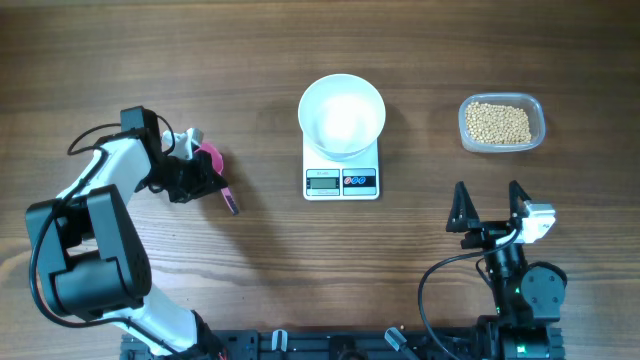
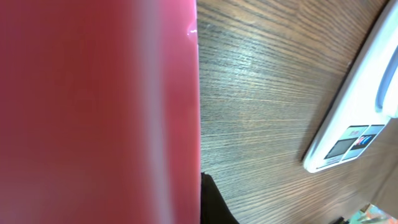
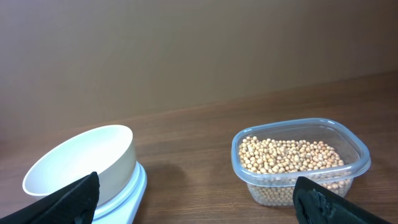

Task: Scoop item into bowl and weigh 150g on scale
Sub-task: 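Close the left gripper on the pink scoop handle and lift, then raise the scoop with the left gripper toward the right gripper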

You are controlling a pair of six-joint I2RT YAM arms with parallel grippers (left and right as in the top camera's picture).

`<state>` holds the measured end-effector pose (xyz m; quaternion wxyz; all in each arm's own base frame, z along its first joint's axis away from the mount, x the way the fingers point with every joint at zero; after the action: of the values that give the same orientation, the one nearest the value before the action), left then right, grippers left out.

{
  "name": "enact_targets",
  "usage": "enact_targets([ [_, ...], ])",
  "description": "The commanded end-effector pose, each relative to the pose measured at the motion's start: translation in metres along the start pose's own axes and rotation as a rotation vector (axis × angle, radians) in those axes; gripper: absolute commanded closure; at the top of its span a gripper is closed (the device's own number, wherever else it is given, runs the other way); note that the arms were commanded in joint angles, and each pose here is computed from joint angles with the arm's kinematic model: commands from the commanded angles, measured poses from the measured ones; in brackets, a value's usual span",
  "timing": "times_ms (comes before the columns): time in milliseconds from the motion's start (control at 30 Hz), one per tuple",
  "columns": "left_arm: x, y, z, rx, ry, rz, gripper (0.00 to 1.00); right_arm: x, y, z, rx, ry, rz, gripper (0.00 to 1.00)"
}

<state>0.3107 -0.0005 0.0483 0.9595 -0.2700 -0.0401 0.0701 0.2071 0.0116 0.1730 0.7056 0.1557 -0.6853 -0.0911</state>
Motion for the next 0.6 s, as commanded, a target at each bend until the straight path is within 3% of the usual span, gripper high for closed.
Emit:
enact_targets([
  [0, 0.001, -0.012, -0.003, -0.105, -0.001, 0.015, 0.96, 0.002, -0.003, 0.0, -0.017, -0.014, 0.019, 0.0],
  [67, 0.008, -0.026, 0.003, -0.193, -0.024, 0.007, 0.96, 0.002, -0.003, 0.0, -0.017, -0.014, 0.019, 0.0],
  [167, 0.029, -0.069, 0.033, -0.446, -0.104, -0.048, 0.96, 0.002, -0.003, 0.0, -0.017, -0.014, 0.019, 0.0],
  [267, 0.049, -0.124, 0.091, -0.784, -0.247, -0.254, 0.96, 0.002, -0.003, 0.0, -0.017, -0.014, 0.019, 0.0],
  [300, 0.054, -0.136, 0.109, -0.831, -0.278, -0.3, 0.96, 0.002, -0.003, 0.0, -0.017, -0.014, 0.019, 0.0],
  [433, 0.064, -0.161, 0.15, -0.83, -0.341, -0.322, 0.96, 0.002, -0.003, 0.0, -0.022, -0.015, 0.022, 0.0],
  [567, 0.077, -0.179, 0.192, -0.723, -0.506, -0.276, 0.96, 0.003, -0.005, 0.0, -0.035, -0.02, 0.027, 0.0],
])
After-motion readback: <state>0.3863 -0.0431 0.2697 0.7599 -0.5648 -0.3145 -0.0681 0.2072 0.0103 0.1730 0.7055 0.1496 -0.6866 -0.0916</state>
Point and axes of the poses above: each gripper's point midway between its finger pads, its own z axis back along the fingers, its own y axis along the line the jaws close on, x = y × z, the point moved 4 cm from there along z, back along the fingers, and after that the axes turned 7 degrees about -z, right-handed, at the moved point
